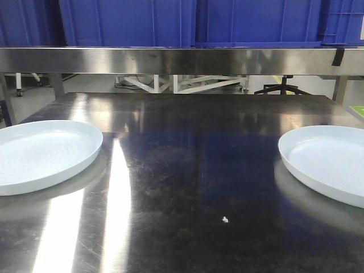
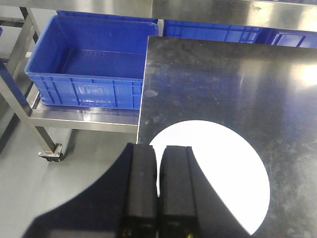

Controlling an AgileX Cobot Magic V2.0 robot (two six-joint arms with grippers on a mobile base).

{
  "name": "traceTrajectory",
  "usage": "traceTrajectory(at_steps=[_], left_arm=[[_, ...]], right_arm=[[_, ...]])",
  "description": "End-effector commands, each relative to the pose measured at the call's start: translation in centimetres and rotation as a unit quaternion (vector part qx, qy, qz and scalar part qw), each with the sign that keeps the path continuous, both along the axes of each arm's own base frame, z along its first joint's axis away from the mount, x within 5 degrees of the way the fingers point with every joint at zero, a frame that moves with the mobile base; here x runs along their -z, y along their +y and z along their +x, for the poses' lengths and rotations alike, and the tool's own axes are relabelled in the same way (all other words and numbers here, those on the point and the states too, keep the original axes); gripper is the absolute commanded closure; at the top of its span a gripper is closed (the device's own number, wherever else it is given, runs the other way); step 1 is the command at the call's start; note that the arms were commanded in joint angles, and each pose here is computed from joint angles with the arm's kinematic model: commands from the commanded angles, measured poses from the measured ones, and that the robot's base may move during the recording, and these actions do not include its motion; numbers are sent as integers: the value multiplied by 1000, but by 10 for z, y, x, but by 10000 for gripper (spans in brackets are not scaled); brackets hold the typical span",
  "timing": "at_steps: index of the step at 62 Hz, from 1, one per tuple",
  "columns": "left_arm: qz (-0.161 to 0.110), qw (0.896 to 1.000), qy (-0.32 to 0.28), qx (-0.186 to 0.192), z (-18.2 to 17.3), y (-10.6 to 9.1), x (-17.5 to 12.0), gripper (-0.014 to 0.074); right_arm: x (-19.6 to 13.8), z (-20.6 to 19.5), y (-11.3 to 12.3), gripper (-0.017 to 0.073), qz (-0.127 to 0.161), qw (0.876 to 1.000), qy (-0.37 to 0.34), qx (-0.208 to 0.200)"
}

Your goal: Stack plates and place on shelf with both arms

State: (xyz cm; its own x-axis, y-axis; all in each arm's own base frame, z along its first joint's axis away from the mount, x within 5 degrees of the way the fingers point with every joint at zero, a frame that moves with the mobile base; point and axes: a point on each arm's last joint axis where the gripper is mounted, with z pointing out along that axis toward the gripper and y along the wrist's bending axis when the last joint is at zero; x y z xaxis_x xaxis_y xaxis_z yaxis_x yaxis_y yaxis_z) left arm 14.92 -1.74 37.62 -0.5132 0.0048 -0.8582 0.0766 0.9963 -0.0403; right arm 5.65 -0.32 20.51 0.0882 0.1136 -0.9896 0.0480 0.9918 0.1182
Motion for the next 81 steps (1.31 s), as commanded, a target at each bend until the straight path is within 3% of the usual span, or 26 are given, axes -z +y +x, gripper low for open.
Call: traceTrajectory(at_steps=[1, 36, 45, 51, 57, 62, 68, 74, 81], left_arm=[[-9, 998, -60, 2, 2, -1, -19, 505], [-1, 999, -41, 1, 7, -1, -11, 505], [0, 999, -40, 1, 7, -1, -11, 505], [6, 999, -39, 0, 7, 0, -11, 505], [10, 999, -35, -1, 7, 0, -10, 505], [11, 999, -33, -2, 7, 0, -10, 505], [12, 999, -33, -2, 7, 0, -10, 505], [12, 999, -36, -2, 7, 0, -10, 505], [14, 999, -36, -1, 10, 0, -9, 505]], right_arm=[[-9, -3, 1, 510, -7, 998, -55, -7], [-10, -3, 2, 510, -7, 998, -57, -7], [-15, -4, 2, 510, -9, 996, -86, -11], [-28, -6, 2, 510, 20, 995, -92, -17], [-50, -8, 0, 510, 32, 999, -17, -5], [-76, -6, -3, 510, 33, 995, 92, 12], [-103, 8, -8, 510, -18, 976, 214, 32], [-119, 35, -10, 510, -63, 958, 277, 31], [-127, 58, -6, 510, -70, 962, 264, 10]])
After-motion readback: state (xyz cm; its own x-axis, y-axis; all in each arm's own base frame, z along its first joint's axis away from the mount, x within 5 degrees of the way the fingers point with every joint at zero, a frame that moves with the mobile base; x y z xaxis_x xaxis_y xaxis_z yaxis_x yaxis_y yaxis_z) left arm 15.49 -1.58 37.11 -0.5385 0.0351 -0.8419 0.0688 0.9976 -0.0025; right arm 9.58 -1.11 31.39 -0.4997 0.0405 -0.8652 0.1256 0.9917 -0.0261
